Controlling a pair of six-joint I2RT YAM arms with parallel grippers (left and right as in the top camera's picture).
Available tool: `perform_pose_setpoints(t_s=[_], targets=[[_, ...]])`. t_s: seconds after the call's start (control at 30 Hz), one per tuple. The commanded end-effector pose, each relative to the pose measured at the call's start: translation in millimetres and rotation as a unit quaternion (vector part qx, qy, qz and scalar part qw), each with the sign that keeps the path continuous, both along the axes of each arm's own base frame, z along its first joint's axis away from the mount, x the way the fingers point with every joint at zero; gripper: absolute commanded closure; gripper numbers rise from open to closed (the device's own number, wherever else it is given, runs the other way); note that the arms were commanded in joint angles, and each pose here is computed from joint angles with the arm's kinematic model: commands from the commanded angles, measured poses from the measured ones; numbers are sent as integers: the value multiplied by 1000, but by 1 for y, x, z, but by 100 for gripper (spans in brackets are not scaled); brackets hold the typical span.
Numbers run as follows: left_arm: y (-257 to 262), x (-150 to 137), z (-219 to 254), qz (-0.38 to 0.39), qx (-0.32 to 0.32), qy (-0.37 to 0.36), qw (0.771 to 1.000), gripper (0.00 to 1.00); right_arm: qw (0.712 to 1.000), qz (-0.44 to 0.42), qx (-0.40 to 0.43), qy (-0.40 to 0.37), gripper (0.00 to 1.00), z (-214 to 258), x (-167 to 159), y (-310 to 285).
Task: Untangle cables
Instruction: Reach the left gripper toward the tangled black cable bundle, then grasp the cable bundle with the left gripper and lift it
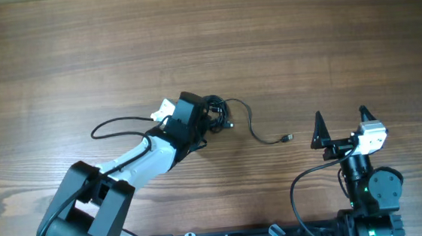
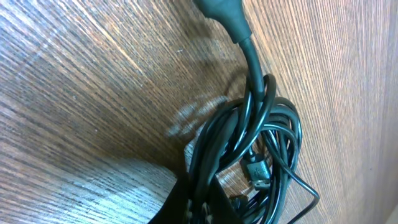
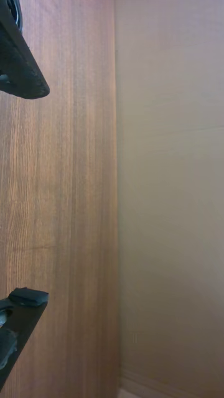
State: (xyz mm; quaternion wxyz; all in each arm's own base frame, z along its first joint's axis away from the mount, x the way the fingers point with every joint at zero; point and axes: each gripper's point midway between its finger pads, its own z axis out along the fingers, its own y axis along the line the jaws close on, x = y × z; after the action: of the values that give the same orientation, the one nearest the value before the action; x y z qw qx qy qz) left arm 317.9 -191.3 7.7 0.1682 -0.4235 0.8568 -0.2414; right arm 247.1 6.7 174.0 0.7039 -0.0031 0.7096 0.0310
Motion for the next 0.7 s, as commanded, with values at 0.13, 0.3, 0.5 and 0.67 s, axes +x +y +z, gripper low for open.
perform_pose_setpoints(t_s=[0.13,0.3,0.5,0.67], targets=[[7,16,44,-108,59,-94,988,96,1000,-4,-7,-6,0,2,-1,-2],[48,-52,55,-289,196,-41,936,96,1000,-4,-7,-6,0,2,-1,-2],[61,-50,71,-279,207,-35,937,22,1000,-4,-7,-6,0,2,-1,-2],[69,-40,63,-184,171,-7,968,62,1000,-4,-6,-6,0,2,-1,-2]])
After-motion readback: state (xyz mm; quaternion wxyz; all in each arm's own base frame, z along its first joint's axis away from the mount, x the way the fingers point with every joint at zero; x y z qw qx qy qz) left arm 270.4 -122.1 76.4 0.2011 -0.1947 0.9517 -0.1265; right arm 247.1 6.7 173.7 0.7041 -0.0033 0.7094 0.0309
